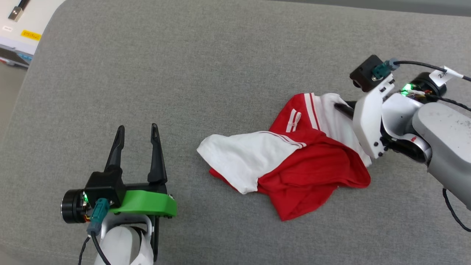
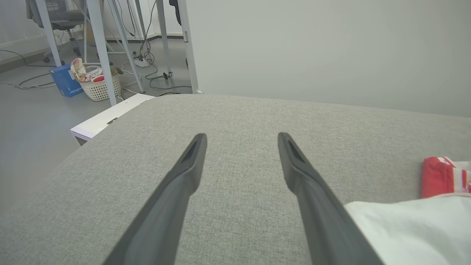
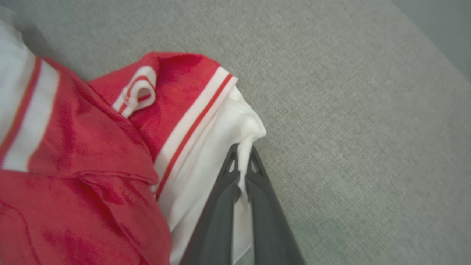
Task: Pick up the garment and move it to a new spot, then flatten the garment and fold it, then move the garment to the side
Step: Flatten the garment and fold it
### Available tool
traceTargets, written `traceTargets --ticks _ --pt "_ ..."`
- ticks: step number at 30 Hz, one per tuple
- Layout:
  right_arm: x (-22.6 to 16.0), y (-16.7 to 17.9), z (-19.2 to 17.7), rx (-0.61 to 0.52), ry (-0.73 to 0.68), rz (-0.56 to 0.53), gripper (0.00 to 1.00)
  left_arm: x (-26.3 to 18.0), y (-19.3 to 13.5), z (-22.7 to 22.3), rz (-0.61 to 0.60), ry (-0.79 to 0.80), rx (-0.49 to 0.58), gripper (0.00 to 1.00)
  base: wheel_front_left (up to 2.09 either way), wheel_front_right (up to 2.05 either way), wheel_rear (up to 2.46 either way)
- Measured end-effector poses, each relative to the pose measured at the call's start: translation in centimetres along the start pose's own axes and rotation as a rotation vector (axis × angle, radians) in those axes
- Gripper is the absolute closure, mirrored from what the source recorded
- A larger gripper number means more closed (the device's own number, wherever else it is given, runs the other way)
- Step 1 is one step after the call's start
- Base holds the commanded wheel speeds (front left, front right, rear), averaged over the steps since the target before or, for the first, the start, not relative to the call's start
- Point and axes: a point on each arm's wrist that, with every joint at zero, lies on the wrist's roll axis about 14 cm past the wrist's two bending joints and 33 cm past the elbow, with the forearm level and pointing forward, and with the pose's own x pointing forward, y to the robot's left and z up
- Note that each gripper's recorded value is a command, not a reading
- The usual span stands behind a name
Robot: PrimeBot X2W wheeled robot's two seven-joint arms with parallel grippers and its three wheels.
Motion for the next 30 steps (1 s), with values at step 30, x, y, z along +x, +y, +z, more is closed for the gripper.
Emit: traceTargets --ticks 30 --pt "-22.6 -11.2 -1.0 0.262 -0.499 -0.497 1.0 -2.5 -3.1 1.3 -0.103 -0.024 -0.029 0.0 0.0 0.0 0.0"
